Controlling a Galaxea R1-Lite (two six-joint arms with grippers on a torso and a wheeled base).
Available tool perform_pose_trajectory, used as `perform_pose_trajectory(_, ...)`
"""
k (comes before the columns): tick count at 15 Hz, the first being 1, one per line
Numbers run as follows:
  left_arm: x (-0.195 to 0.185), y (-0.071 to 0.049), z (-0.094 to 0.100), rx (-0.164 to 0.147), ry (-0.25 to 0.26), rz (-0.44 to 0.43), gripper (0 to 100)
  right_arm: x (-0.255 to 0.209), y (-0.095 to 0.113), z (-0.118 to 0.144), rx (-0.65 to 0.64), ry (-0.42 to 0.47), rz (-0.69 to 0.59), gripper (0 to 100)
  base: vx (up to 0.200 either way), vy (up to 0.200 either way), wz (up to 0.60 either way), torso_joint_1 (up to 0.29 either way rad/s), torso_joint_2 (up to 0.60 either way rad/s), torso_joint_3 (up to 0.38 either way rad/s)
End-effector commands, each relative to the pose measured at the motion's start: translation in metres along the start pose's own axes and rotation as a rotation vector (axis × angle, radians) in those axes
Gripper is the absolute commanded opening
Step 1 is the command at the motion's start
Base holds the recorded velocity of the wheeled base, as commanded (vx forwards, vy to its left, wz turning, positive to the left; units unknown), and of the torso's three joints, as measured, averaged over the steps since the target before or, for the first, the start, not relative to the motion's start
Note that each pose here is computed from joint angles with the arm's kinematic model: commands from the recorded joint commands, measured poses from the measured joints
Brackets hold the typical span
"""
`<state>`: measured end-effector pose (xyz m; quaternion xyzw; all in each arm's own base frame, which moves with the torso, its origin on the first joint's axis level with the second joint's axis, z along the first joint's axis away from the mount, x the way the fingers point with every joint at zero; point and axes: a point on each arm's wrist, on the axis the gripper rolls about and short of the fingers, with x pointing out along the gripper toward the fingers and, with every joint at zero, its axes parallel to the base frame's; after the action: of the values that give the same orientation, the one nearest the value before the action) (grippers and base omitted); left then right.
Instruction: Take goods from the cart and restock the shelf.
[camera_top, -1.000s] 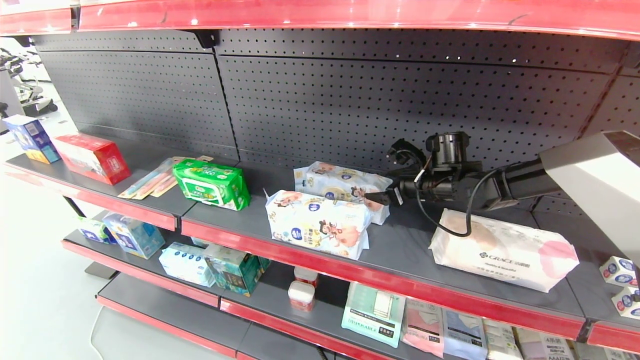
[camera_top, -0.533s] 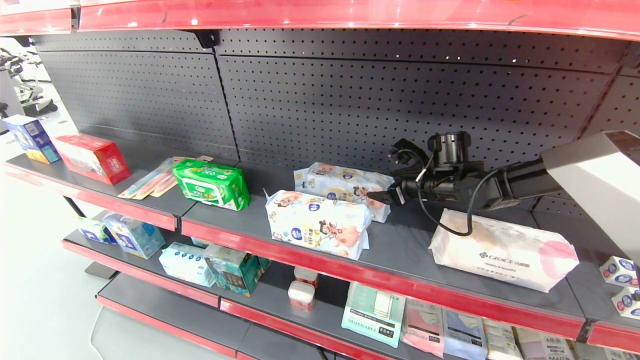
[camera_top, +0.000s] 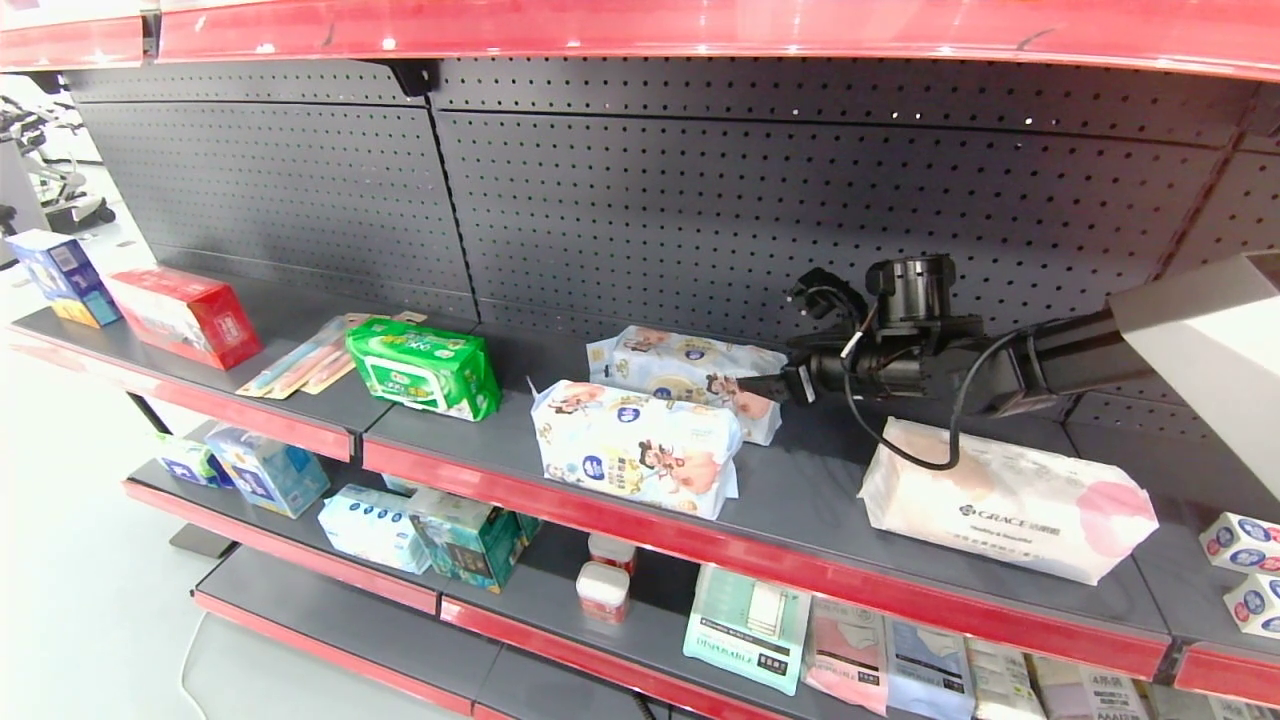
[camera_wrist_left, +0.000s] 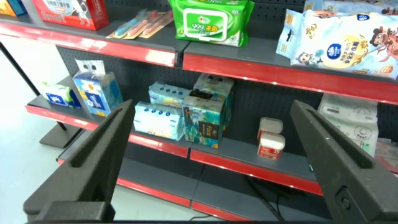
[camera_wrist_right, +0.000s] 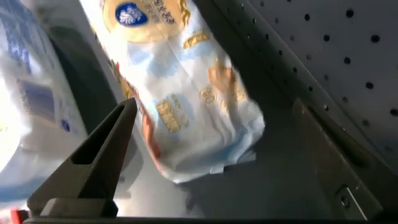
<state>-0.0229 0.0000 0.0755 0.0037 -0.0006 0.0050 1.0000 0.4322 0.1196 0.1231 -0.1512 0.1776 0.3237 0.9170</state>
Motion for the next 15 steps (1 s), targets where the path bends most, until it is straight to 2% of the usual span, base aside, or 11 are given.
perform_pose_trajectory(1,0.0,0.0,0.0,0.0,0.001,0.001,100,-0.011,0.001,0.001,0.004,0.004,-0.005,100,0.0,0.0,0.0,0.0,0.0,0.0)
perform_pose_trajectory(5,0.0,0.0,0.0,0.0,0.001,0.001,100,-0.043,0.009,0.014,0.113,-0.017,-0.01,100,0.0,0.0,0.0,0.0,0.0,0.0)
perform_pose_trajectory(8,0.0,0.0,0.0,0.0,0.001,0.001,100,-0.066,0.001,0.025,0.158,-0.054,-0.049,100,0.0,0.0,0.0,0.0,0.0,0.0)
perform_pose_trajectory(10,0.0,0.0,0.0,0.0,0.001,0.001,100,-0.087,0.004,0.025,0.179,-0.055,-0.065,100,0.0,0.0,0.0,0.0,0.0,0.0)
perform_pose_trajectory(15,0.0,0.0,0.0,0.0,0.001,0.001,100,-0.15,0.03,0.027,0.262,-0.078,-0.102,100,0.0,0.0,0.0,0.0,0.0,0.0)
